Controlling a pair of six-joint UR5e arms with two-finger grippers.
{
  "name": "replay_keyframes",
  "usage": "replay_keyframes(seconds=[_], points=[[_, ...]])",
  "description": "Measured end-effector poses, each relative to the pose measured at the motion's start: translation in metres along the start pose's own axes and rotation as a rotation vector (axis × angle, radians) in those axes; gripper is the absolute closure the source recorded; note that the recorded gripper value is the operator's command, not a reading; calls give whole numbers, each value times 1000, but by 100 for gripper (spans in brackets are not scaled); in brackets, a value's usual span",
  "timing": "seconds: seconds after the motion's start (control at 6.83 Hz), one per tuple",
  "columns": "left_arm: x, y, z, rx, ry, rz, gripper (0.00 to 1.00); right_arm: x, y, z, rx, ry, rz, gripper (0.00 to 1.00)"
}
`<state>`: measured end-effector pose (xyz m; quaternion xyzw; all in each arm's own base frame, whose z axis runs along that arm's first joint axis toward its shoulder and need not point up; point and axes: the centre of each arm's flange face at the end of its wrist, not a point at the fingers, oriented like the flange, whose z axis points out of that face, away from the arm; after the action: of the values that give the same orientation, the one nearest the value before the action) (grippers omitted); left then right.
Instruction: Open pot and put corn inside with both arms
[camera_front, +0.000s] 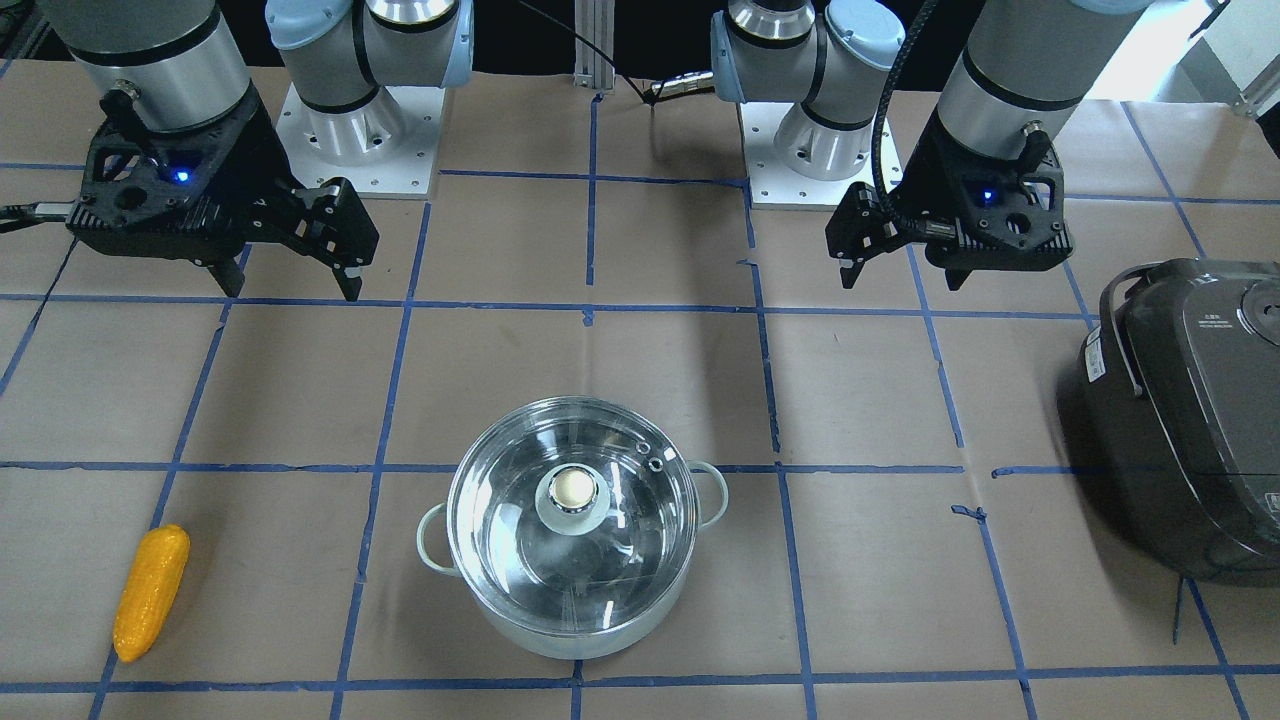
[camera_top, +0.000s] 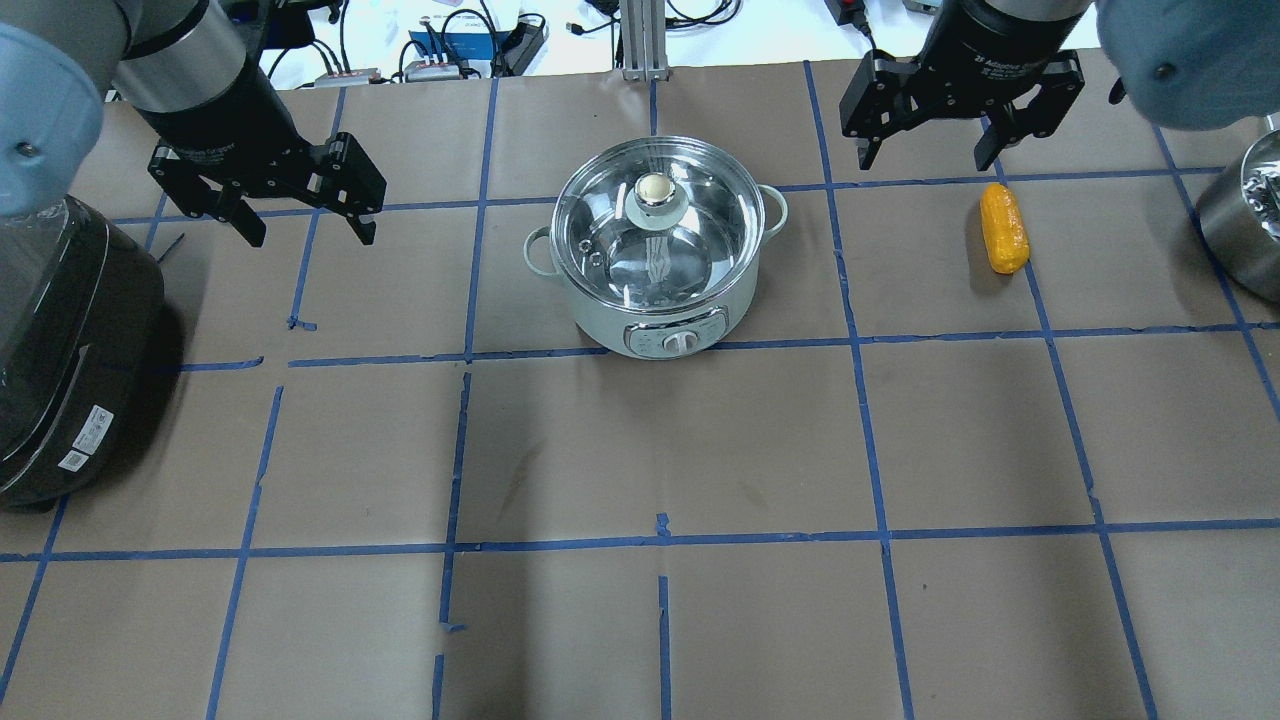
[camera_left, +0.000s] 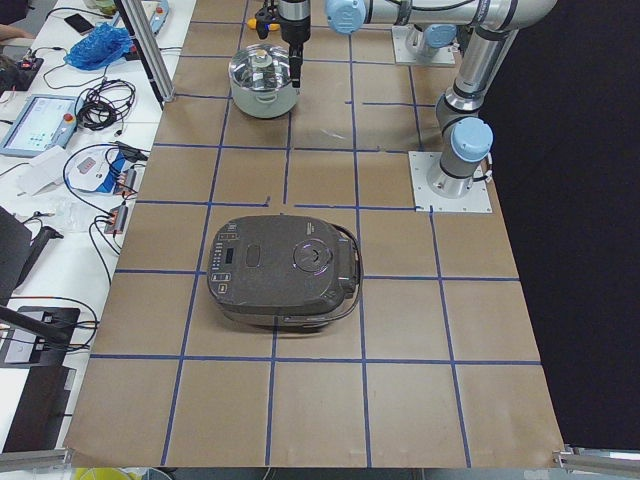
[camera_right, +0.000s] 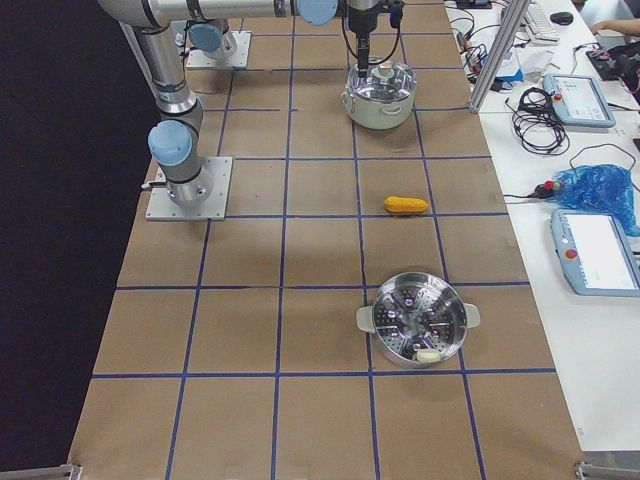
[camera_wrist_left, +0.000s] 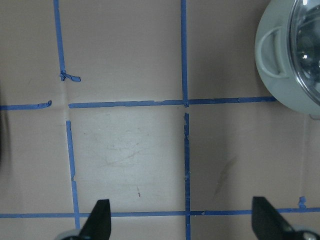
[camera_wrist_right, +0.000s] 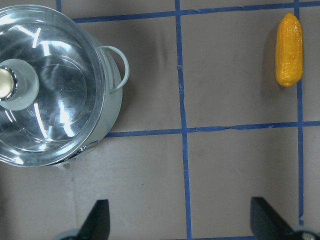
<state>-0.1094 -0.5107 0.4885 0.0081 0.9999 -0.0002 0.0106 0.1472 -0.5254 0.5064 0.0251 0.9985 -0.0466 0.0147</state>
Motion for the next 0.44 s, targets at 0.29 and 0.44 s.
replay_keyframes(seconds=[0.29, 0.44], points=[[2, 0, 1, -3, 5, 0, 0, 0, 1, 3, -6, 1, 4, 0], [7, -3, 3, -3, 21, 2, 0, 2, -3, 3, -6, 4, 7, 0]])
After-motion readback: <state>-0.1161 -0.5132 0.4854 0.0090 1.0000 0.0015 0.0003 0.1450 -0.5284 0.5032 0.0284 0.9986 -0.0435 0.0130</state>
